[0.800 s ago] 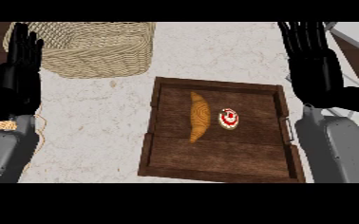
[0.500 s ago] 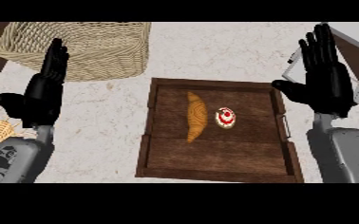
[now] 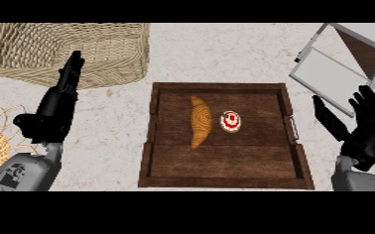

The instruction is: Pick the cupcake from the tray and place it in the tiered shelf

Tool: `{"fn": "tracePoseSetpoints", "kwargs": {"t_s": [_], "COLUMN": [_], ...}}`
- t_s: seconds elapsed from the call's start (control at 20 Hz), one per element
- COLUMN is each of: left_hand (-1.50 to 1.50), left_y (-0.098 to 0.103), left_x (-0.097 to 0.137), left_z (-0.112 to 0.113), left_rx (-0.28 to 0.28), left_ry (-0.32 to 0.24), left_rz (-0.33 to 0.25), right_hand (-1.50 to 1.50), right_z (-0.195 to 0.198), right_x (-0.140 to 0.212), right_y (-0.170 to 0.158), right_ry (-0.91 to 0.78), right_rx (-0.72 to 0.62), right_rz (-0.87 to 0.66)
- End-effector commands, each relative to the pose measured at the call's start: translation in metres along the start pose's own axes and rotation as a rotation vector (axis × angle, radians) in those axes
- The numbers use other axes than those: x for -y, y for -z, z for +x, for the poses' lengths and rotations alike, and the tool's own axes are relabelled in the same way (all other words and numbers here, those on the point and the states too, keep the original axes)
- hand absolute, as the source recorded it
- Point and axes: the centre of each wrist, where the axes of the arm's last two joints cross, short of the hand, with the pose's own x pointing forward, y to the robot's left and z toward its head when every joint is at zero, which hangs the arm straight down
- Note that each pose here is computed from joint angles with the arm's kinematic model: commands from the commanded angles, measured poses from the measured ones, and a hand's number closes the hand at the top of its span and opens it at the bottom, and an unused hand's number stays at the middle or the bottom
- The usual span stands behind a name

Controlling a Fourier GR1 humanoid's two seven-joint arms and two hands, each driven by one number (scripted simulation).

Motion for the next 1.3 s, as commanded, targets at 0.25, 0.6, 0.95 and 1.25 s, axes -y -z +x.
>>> {"fn": "tracePoseSetpoints", "kwargs": {"t_s": [0.25,0.6,0.95,1.25], "left_hand": [0.00,0.00,0.00,0.00], "left_y": [-0.023,-0.022,-0.013,-0.017], "left_x": [0.040,0.039,0.039,0.048], "left_z": [-0.036,-0.027,-0.018,-0.018], "left_rx": [-0.152,-0.126,-0.128,-0.120], "left_ry": [-0.034,-0.028,-0.044,-0.030], "left_rz": [-0.129,-0.157,-0.159,-0.170], "right_hand": [-1.50,-1.50,-1.50,-1.50], "right_z": [-0.006,0.015,0.056,0.088], "right_x": [-0.007,0.008,0.013,0.000], "right_y": [-0.096,-0.111,-0.091,-0.089], "right_ry": [0.032,-0.195,-0.416,-0.718], "right_rx": [0.083,0.029,-0.068,-0.155], "right_rz": [-0.036,0.176,0.319,0.465]}}
